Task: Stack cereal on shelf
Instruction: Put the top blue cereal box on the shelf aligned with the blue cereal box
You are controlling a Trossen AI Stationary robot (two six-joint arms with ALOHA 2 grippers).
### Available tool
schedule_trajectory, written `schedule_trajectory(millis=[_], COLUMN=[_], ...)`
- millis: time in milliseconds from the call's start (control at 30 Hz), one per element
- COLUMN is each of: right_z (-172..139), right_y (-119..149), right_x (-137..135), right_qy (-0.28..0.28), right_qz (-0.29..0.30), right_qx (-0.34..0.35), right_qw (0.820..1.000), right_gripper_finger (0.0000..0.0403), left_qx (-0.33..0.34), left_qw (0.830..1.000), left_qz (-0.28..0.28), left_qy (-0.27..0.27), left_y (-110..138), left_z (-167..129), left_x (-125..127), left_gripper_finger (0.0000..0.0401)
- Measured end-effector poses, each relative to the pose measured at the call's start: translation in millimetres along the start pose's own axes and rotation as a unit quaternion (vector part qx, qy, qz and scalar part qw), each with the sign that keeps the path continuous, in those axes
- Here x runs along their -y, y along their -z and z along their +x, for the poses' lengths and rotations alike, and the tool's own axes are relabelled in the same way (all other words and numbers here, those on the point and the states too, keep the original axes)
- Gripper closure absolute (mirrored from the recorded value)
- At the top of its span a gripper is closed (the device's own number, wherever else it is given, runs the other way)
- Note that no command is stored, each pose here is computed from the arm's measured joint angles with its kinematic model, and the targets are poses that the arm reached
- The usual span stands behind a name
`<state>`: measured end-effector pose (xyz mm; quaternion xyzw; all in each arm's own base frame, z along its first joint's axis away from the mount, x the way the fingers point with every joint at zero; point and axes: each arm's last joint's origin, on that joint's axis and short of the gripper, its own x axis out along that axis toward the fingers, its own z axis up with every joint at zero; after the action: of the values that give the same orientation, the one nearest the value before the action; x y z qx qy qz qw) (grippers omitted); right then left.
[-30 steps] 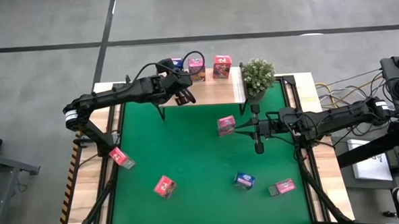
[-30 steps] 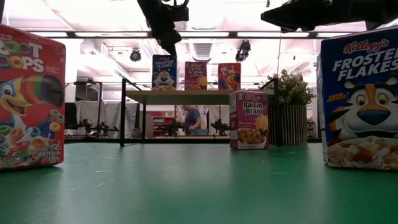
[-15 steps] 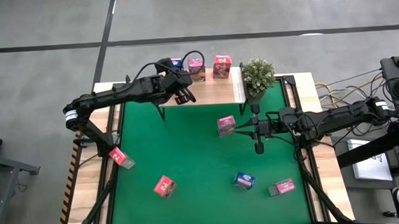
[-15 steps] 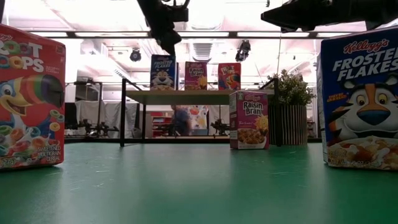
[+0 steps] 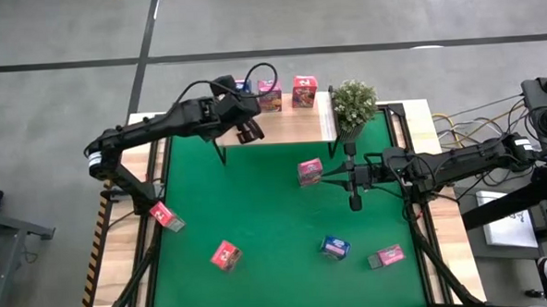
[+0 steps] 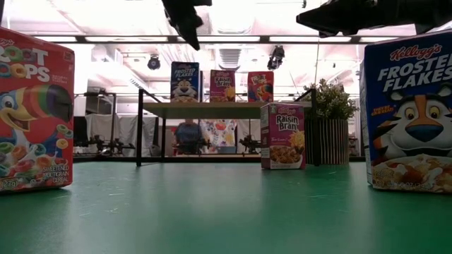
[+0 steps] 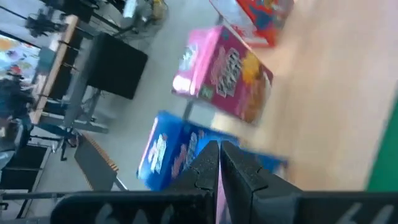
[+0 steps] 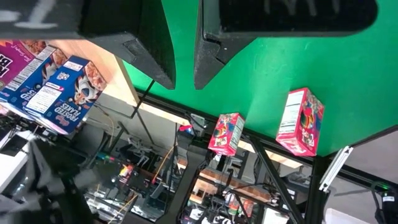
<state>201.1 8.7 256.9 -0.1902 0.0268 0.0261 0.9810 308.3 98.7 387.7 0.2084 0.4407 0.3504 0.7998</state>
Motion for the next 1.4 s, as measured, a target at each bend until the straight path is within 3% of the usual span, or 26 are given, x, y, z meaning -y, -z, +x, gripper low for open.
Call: schedule_trajectory(millis=[300,467,700,900,1400], right_z=[0,0,0,0,0], right_y=[2,1,1,-1,-1], right_x=[-1,-1,0,0,0], right_qy=[-0.003,-0.002,-0.001,0.001,0.001], right_qz=[0.003,0.002,-0.001,-0.001,0.000], right_qx=[-0.008,-0.006,-0.004,0.001,0.001], right_qw=[1.000,1.000,1.000,1.000,1.000], right_gripper_finger=[0.0355,0.0355,0.0355,0.0355,0.0355], left_qx=[0.021,0.042,0.040,0.036,0.019], left_qw=[0.993,0.991,0.992,0.993,0.993], left_qz=[-0.006,-0.055,-0.091,-0.107,-0.095], left_qy=[0.114,0.118,0.073,0.041,0.074], left_y=[38,65,97,108,91], left_z=[-52,-61,-33,1,37], left_x=[-31,-44,-43,-40,-29], left_gripper_finger=[0.0401,0.0401,0.0401,0.0401,0.0401])
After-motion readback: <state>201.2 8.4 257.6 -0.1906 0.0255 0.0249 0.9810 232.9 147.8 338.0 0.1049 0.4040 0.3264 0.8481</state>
